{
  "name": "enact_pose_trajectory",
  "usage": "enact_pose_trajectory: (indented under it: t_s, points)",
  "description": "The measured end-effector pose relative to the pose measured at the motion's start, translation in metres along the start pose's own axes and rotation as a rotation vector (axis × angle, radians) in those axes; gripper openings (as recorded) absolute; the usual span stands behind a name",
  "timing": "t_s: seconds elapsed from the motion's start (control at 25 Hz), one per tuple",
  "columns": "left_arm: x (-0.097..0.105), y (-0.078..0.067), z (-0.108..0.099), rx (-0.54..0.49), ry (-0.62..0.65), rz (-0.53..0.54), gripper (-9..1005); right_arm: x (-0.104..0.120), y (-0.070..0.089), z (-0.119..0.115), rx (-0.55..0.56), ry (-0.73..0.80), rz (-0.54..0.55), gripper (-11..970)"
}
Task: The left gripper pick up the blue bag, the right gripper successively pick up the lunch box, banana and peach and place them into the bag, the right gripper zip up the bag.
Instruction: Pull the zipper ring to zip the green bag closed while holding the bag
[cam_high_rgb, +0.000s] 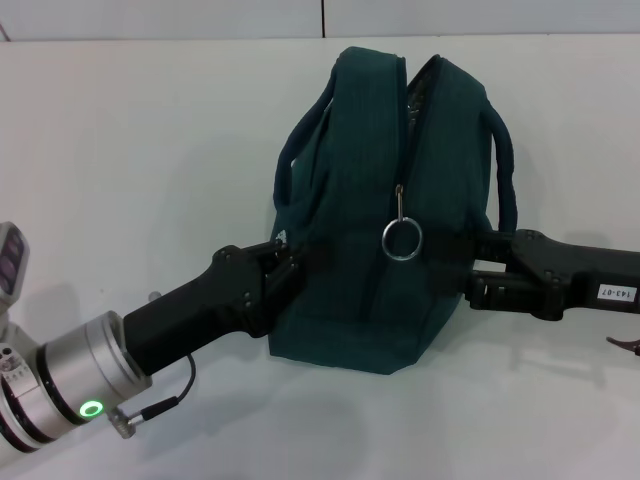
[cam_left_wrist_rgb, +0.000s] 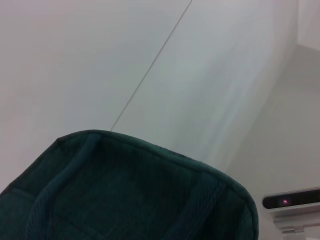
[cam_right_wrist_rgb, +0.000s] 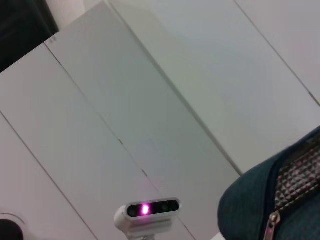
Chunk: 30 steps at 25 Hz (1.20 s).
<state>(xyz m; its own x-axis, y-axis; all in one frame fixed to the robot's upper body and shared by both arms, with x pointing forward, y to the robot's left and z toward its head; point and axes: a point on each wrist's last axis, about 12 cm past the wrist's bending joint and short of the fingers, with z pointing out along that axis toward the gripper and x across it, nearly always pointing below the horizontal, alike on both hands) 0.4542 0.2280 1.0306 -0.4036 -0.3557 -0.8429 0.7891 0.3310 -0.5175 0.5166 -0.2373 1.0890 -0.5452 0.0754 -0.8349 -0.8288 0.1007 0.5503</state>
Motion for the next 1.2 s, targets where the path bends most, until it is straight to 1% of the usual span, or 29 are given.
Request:
enact_pose_trajectory:
  t_s: [0.68,1.2]
  points:
    - [0.0,-0.002,-0.001,0.009,-0.007,0.004,49,-0.001,-0.007,0.0,0.065,-0.016,0.006,736]
    - [-0.002,-0.001,0.0,0.013,-0.011,0.011,49,-0.001,-0.013,-0.003,0.118,-0.031,0.045,735]
